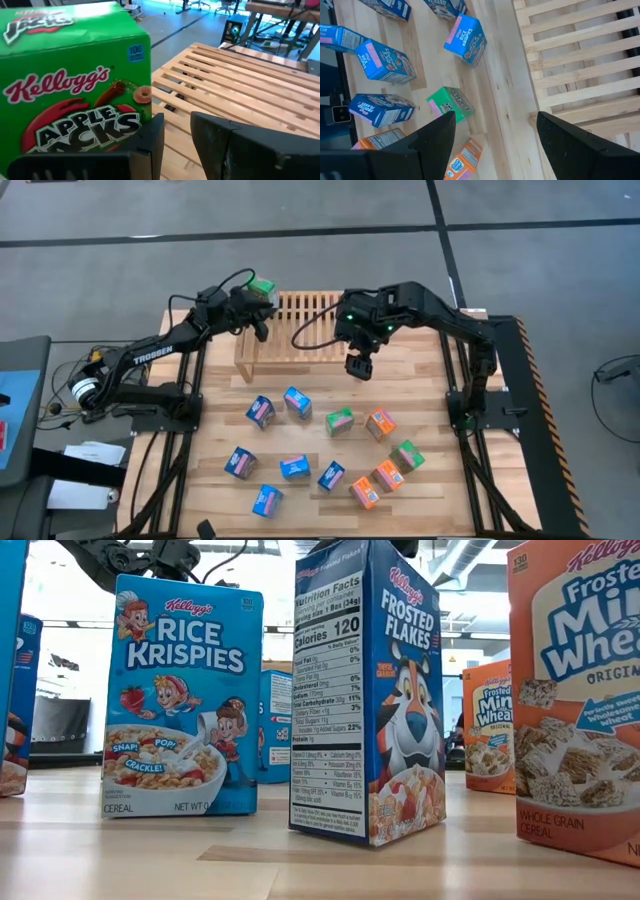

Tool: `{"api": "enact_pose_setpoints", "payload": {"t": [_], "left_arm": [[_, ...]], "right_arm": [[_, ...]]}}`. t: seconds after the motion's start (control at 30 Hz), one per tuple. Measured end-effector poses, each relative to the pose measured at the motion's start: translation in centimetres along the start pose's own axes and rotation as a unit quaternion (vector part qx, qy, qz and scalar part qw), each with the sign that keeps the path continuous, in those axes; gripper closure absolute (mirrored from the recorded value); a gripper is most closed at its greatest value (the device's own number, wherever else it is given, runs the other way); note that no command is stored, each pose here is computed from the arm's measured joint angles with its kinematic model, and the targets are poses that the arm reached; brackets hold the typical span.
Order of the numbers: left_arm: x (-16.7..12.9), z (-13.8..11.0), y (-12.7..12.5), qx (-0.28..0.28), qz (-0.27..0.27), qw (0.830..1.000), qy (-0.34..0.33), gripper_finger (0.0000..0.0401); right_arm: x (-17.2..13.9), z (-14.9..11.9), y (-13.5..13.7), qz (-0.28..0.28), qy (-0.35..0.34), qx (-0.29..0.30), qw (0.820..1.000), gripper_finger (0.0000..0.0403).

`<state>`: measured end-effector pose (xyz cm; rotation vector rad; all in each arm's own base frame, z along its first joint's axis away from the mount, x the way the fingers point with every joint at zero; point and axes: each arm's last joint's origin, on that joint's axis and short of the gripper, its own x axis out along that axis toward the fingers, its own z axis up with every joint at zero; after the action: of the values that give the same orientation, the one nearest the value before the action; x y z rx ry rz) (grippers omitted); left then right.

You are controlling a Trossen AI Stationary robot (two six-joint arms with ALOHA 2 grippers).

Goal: Stack cereal on shelf
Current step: Put the top right green cereal box on the shelf

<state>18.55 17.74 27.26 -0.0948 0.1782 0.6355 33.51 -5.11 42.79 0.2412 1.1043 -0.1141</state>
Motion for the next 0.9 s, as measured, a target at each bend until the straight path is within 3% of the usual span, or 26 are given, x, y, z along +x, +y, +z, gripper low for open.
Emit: {"api": "enact_pose_setpoints", "payload": {"t": [0.17,0.37,0.5,0.9], "left_arm": [[-0.6,0.5,-0.8,-0.002,-0.009,1.000,-0.012,0.0325],[-2.0,0.9,-1.5,0.029,0.016,0.999,0.003,0.0393],[-1.8,-0.1,-1.1,0.026,0.079,0.996,0.045,0.0400],[-1.0,0.0,-1.1,0.014,0.120,0.992,0.023,0.0401]], "right_arm": [[0.1,-0.1,0.6,0.004,0.001,0.000,1.000,0.0101],[0.1,-0.1,1.1,-0.004,0.001,-0.007,1.000,0.0101],[0.1,-0.1,1.1,-0.004,0.001,-0.007,1.000,0.0101],[0.1,-0.1,1.0,-0.014,0.000,-0.014,1.000,0.0101]]}}
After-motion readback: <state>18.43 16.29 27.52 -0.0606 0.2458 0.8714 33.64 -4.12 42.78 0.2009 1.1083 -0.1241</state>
